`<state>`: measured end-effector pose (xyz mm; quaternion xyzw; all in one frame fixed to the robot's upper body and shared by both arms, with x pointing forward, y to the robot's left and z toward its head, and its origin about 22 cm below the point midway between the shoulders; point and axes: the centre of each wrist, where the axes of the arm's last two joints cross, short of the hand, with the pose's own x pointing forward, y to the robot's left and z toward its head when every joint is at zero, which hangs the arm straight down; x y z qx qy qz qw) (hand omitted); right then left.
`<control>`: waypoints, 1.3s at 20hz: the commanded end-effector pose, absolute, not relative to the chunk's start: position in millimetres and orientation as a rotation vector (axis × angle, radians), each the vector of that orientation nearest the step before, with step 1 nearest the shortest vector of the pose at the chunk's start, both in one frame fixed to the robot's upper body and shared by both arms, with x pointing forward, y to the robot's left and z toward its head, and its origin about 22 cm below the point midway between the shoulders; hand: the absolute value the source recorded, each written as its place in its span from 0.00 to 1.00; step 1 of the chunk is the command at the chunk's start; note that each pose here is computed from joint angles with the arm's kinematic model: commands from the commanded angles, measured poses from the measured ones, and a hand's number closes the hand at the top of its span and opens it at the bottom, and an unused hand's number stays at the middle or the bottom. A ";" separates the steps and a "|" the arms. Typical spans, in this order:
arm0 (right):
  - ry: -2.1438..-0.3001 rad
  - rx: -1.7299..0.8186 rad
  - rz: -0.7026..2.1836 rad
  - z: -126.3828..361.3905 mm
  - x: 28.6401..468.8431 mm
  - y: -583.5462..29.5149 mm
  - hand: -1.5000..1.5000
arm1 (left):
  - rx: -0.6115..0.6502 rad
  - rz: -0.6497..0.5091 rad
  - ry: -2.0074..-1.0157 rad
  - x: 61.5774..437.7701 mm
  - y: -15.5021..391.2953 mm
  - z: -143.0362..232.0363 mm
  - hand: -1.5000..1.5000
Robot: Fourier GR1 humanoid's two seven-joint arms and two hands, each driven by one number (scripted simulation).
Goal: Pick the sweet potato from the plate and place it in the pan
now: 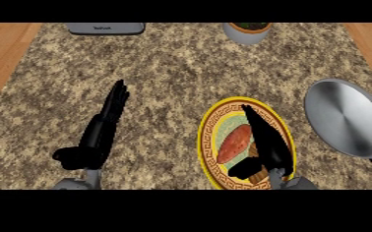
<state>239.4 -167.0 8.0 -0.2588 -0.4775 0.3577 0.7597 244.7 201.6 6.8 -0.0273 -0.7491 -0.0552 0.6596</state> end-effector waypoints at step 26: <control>-1.159 -0.738 1.078 20.8 203.6 -159.1 1.00 | -0.047 -0.125 -1.690 245.9 209.3 5.1 0.50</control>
